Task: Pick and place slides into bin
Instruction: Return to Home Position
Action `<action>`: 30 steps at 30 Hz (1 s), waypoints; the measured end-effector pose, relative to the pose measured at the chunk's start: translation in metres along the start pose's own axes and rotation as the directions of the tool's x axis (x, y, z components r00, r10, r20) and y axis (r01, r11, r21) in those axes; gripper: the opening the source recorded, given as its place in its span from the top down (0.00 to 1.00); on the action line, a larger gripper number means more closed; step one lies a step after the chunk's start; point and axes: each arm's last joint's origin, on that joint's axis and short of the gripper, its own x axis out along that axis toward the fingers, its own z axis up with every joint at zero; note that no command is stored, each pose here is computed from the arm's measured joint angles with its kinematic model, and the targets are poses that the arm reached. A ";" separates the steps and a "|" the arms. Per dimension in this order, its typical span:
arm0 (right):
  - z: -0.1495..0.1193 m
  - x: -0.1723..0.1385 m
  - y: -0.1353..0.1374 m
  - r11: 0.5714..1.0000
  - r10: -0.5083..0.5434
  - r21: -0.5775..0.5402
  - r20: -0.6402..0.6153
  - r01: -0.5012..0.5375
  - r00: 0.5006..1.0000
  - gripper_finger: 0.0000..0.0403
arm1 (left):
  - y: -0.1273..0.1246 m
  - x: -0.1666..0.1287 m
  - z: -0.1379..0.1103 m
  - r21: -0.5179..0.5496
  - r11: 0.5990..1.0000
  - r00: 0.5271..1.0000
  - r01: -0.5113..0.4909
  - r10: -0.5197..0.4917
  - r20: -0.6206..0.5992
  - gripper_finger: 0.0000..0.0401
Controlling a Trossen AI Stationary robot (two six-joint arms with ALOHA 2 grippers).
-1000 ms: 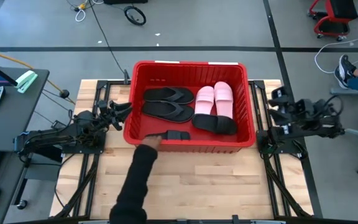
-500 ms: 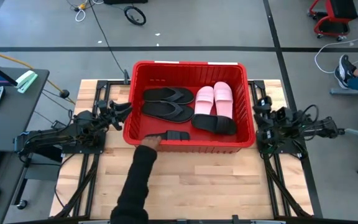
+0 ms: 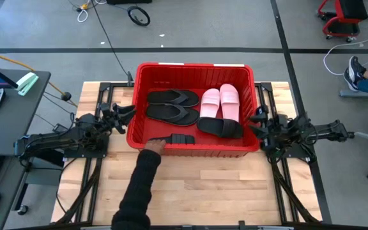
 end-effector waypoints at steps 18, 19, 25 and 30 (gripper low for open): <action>-0.021 -0.002 -0.002 0.998 -0.022 -0.058 -0.216 0.010 0.976 0.59 | 0.000 0.000 0.000 0.000 1.000 1.000 0.001 -0.001 0.000 0.52; -0.021 -0.002 -0.002 0.998 -0.022 -0.062 -0.216 0.009 0.976 0.59 | 0.000 0.000 0.000 0.000 1.000 1.000 0.001 -0.001 0.000 0.52; -0.021 -0.002 -0.002 0.998 -0.023 -0.063 -0.215 0.009 0.976 0.59 | 0.000 0.000 0.000 0.000 1.000 1.000 0.002 -0.002 0.001 0.50; -0.021 -0.002 -0.002 0.998 -0.023 -0.065 -0.216 0.009 0.976 0.59 | 0.000 0.000 0.000 0.000 1.000 1.000 0.001 -0.001 0.000 0.52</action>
